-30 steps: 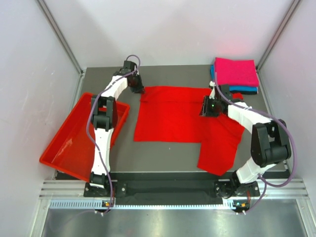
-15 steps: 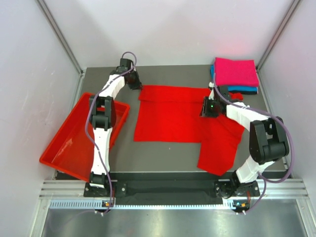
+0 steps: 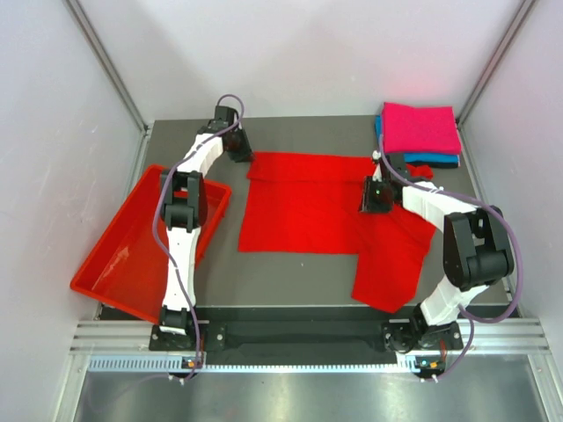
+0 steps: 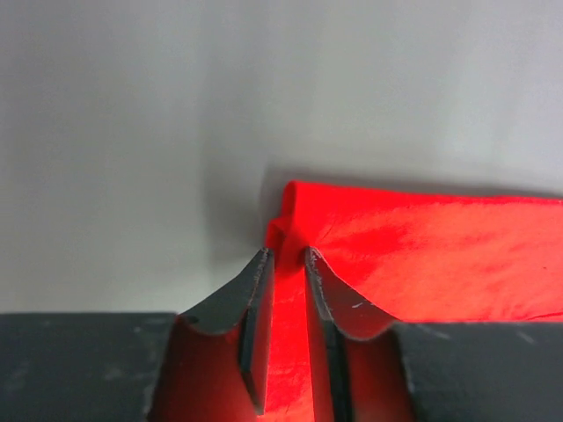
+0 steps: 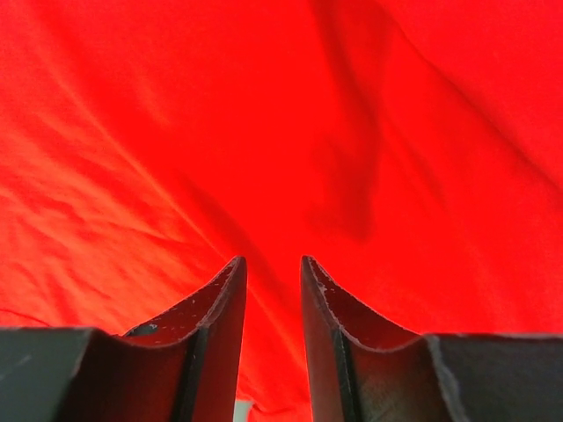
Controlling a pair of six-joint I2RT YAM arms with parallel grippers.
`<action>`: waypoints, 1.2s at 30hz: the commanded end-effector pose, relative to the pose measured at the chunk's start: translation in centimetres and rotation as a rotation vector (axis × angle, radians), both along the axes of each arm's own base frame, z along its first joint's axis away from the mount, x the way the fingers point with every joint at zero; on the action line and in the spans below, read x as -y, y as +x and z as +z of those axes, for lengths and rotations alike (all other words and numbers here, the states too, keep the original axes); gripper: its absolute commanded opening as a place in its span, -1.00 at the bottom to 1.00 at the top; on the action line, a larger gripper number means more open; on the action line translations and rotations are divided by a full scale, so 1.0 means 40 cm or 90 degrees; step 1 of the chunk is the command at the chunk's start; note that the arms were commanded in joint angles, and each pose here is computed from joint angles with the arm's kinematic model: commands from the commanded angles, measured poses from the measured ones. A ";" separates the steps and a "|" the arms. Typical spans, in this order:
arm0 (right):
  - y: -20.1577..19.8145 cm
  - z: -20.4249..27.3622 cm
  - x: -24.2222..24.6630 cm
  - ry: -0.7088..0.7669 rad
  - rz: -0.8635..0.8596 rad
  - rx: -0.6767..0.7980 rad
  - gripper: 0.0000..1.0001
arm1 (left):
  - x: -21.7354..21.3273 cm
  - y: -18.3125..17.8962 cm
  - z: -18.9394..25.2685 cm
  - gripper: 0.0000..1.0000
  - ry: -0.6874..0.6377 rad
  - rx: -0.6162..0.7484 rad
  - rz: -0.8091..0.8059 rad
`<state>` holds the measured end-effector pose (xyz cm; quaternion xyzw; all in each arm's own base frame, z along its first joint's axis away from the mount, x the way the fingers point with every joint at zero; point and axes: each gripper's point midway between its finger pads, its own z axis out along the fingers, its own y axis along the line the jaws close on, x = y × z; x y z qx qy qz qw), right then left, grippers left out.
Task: Fold and stack the t-shirts
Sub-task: Fold the tshirt
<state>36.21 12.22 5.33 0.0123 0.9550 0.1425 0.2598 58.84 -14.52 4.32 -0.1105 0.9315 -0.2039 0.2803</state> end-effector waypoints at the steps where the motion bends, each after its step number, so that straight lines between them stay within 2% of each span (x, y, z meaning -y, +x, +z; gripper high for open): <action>1: -0.018 0.023 0.022 -0.033 -0.002 -0.011 -0.36 | -0.041 0.024 0.203 -0.47 0.032 0.100 0.019; 5: -0.063 0.034 0.004 -0.064 0.005 -0.019 -0.36 | -0.017 -0.018 0.285 -0.44 0.031 0.122 -0.008; 10: -0.121 0.043 -0.015 -0.084 -0.011 -0.011 -0.38 | 0.089 -0.190 0.302 -0.43 0.047 0.104 -0.111; 11: -0.134 0.033 -0.011 -0.096 -0.018 -0.008 -0.38 | 0.105 -0.222 0.345 -0.44 0.042 0.126 -0.122; 12: -0.122 0.035 -0.020 -0.086 -0.026 0.011 -0.38 | 0.114 -0.276 0.289 -0.44 0.050 0.094 -0.136; 17: -0.141 -0.009 -0.046 -0.086 -0.018 0.012 -0.39 | 0.207 -0.451 0.254 -0.46 0.049 0.081 -0.198; 20: -0.158 -0.033 -0.044 -0.100 -0.021 0.009 -0.40 | 0.217 -0.564 0.171 -0.47 0.069 0.038 -0.220; 26: -0.217 -0.071 -0.034 -0.104 -0.031 -0.018 -0.41 | 0.191 -0.668 0.049 -0.51 0.063 -0.029 -0.218; 36: -0.353 -0.084 -0.013 -0.114 -0.013 -0.052 -0.40 | 0.081 -0.814 -0.055 -0.58 0.176 -0.113 -0.208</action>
